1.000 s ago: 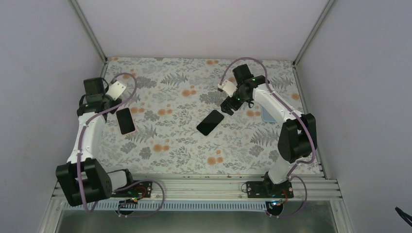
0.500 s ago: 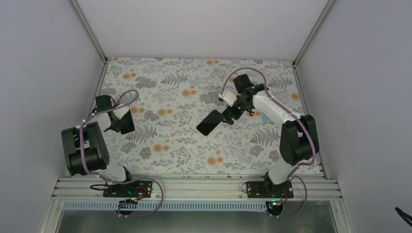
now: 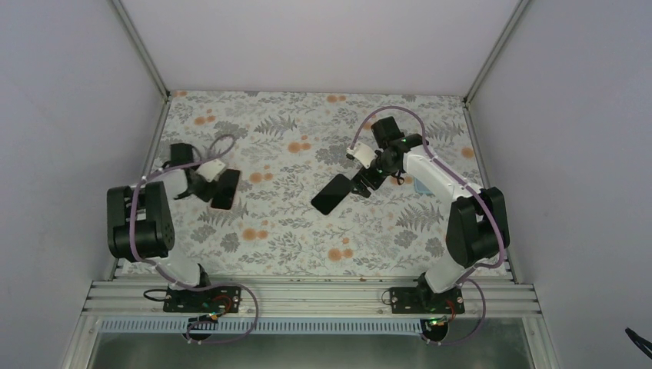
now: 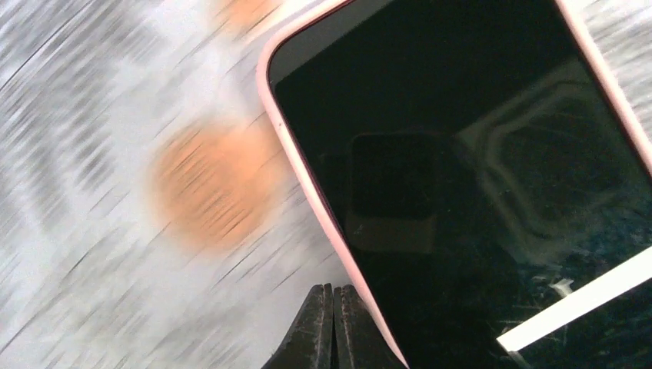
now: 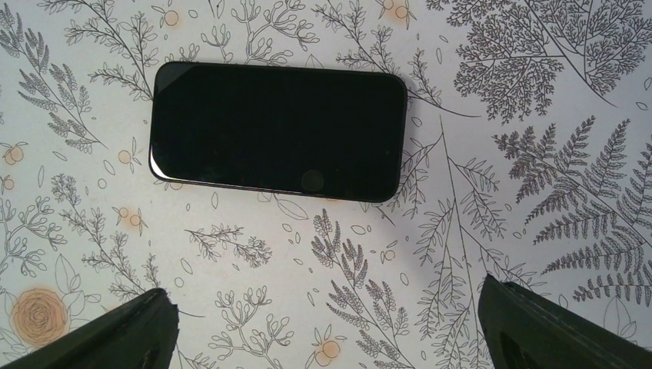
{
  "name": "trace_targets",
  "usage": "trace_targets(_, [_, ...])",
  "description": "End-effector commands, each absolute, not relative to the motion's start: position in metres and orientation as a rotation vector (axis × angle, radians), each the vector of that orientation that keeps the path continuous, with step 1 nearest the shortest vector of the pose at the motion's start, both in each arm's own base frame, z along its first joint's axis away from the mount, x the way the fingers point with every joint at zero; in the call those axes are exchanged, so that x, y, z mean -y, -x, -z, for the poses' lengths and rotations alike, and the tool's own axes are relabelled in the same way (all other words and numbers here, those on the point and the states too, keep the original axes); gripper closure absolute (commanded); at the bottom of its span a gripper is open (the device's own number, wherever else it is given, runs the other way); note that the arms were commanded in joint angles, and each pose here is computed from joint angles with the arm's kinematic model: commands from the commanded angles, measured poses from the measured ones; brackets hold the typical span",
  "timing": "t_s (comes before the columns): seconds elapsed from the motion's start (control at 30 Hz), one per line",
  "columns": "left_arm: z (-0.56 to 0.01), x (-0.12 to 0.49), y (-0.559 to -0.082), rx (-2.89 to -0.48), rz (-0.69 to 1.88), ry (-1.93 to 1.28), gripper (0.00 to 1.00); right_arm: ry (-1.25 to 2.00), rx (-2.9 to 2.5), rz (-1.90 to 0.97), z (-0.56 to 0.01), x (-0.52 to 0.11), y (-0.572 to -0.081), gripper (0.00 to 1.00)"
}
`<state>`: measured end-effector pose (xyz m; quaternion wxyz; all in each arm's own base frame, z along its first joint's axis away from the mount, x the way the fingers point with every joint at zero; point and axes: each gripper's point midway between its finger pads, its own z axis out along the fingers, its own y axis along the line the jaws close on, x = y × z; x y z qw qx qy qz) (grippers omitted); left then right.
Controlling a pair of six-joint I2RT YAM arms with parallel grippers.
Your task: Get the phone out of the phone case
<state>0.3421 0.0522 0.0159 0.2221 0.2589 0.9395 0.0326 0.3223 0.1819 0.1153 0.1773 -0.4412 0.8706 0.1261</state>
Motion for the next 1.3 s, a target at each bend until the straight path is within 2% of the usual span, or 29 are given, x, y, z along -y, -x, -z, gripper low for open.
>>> trace_targets(0.0, [0.003,0.062,-0.302,-2.624,0.421,-0.936,0.98,1.249,-2.440,-0.364,-0.122,-0.186,-0.322,0.00])
trace_targets(0.17, [0.003,0.126,-0.295,-2.531,0.436,-1.200,0.98,1.279,-2.439,-0.347,-0.121,-0.184,-0.321,0.00])
trace_targets(0.3, [-0.008,0.162,-0.280,-2.450,0.660,-1.322,0.98,1.305,-2.449,-0.356,-0.121,-0.184,-0.319,0.00])
trace_targets(0.5, [-0.020,0.191,-0.280,-2.341,0.739,-1.448,0.98,1.313,-2.465,-0.340,-0.117,-0.181,-0.319,0.00])
trace_targets(0.63, [-0.023,0.186,-0.290,-2.344,0.647,-1.461,0.98,1.432,-2.410,-0.430,-0.116,-0.193,-0.305,0.00])
trace_targets(0.73, [-0.037,0.170,-0.303,-2.314,0.481,-1.429,0.98,1.608,-2.283,-0.407,-0.114,-0.207,-0.297,0.00])
trace_targets(0.77, [-0.045,0.163,-0.309,-2.297,0.424,-1.407,0.94,1.652,-2.271,-0.388,-0.108,-0.210,-0.299,0.00])
trace_targets(0.8, [-0.054,0.156,-0.315,-2.285,0.373,-1.378,0.85,1.691,-2.259,-0.382,-0.105,-0.213,-0.300,0.00])
trace_targets(0.9, [-0.090,0.136,-0.329,-2.232,0.288,-1.274,0.52,1.786,-2.247,-0.462,-0.105,-0.231,-0.308,0.00])
trace_targets(0.93, [-0.101,0.129,-0.333,-2.217,0.262,-1.242,0.44,1.823,-2.243,-0.500,-0.105,-0.239,-0.306,0.00])
trace_targets(0.97, [-0.108,0.120,-0.336,-2.213,0.230,-1.216,0.42,1.870,-2.236,-0.536,-0.102,-0.246,-0.301,0.00])
trace_targets(1.0, [-0.113,0.112,-0.340,-2.215,0.193,-1.190,0.42,1.923,-2.217,-0.555,-0.099,-0.254,-0.295,0.04])
trace_targets(1.07, [-0.117,0.089,-0.349,-2.244,0.102,-1.122,0.49,2.028,-2.182,-0.536,-0.086,-0.268,-0.281,0.10])
trace_targets(1.1, [-0.120,0.076,-0.354,-2.261,0.058,-1.072,0.51,2.070,-2.167,-0.515,-0.079,-0.276,-0.276,0.24])
trace_targets(1.17, [-0.127,0.048,-0.362,-2.287,-0.007,-0.974,0.28,2.131,-2.195,-0.492,-0.063,-0.287,-0.264,0.51])
trace_targets(1.2, [-0.132,0.037,-0.363,-2.284,-0.031,-0.938,0.16,2.174,-2.210,-0.490,-0.054,-0.291,-0.256,0.69])
trace_targets(1.23, [-0.139,0.026,-0.364,-2.272,-0.052,-0.904,0.03,2.210,-2.224,-0.487,-0.045,-0.294,-0.248,0.82])
trace_targets(1.27, [-0.148,0.018,-0.362,-2.249,-0.072,-0.880,0.00,2.236,-2.225,-0.473,-0.039,-0.296,-0.243,0.83])
